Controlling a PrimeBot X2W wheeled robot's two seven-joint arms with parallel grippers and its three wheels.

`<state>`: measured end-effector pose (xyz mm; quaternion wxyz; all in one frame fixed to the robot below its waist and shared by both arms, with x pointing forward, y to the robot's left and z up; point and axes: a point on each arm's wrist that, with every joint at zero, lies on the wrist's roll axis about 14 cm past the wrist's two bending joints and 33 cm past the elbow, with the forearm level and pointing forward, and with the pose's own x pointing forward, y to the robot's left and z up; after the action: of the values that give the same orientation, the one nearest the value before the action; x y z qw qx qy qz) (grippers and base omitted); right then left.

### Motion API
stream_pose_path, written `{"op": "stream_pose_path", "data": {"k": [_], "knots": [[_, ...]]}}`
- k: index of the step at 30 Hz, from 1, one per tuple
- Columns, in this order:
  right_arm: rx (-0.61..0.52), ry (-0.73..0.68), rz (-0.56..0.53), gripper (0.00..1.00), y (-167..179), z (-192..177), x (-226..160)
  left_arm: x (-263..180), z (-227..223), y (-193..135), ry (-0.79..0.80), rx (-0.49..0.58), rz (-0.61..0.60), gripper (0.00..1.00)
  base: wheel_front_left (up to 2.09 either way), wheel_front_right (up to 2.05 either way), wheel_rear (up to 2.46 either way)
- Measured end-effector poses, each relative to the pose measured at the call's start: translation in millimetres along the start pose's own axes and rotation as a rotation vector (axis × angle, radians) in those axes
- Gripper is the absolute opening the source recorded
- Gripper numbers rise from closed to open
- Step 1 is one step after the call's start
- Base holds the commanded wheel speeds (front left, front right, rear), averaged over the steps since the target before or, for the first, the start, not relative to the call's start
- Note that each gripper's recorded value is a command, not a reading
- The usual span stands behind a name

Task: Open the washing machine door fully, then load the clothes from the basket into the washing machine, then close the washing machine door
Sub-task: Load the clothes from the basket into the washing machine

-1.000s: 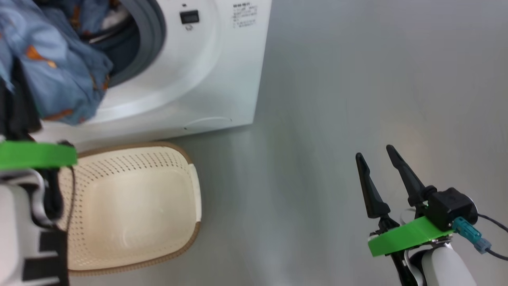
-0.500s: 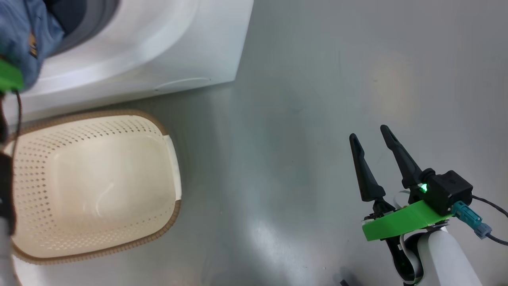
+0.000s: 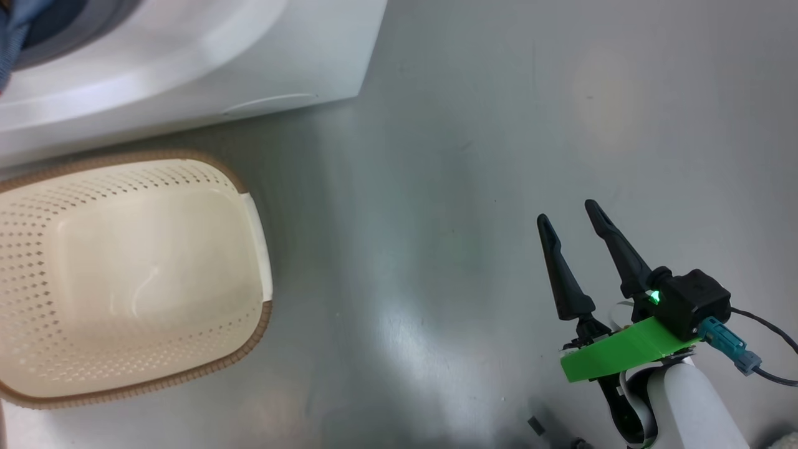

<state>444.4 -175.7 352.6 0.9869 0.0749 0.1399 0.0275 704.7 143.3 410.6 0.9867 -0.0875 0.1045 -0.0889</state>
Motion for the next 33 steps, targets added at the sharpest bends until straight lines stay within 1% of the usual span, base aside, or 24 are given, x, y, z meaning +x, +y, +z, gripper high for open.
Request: {"op": "stream_pose_path", "data": {"k": [5, 11, 14, 17, 20, 23, 28, 31, 32, 33], "knots": [[0.005, 0.032, -0.008, 1.0, -3, -13, 2, 12, -14, -2, 0.023, 0.014, -0.01, 0.0, 0.0, 0.0, 0.0], [0.031, 0.069, -0.008, 1.0, -2, -30, 4, 28, -1, -3, -0.107, 0.057, -0.029, 0.0, 0.0, 0.0, 0.0], [0.036, 0.088, -0.007, 1.0, -2, -37, 4, 36, 13, -7, -0.18, 0.088, -0.052, 0.0, 0.0, 0.0, 0.0], [0.042, 0.103, -0.012, 1.0, -4, -44, 5, 38, 48, -18, -0.316, 0.125, -0.096, 0.0, 0.0, 0.0, 0.0], [0.047, 0.102, -0.015, 1.0, -6, -46, 10, 33, 84, -27, -0.459, 0.154, -0.121, 0.0, 0.0, 0.0, 0.0], [0.05, 0.098, -0.017, 1.0, -7, -45, 13, 24, 100, -32, -0.538, 0.175, -0.127, 0.0, 0.0, 0.0, 0.0], [0.05, 0.099, -0.016, 1.0, -7, -45, 12, 16, 98, -33, -0.557, 0.174, -0.12, 0.0, 0.0, 0.0, 0.0], [0.051, 0.099, -0.015, 1.0, -6, -44, 11, 18, 86, -28, -0.518, 0.166, -0.107, 0.0, 0.0, 0.0, 0.0], [0.051, 0.099, -0.015, 1.0, -6, -44, 11, 20, 79, -26, -0.494, 0.161, -0.1, 0.44, 0.0, 0.0, 0.0], [0.051, 0.099, -0.015, 1.0, -6, -44, 11, 22, 70, -23, -0.461, 0.15, -0.09, 1.0, 0.0, 0.0, 0.0]]}}
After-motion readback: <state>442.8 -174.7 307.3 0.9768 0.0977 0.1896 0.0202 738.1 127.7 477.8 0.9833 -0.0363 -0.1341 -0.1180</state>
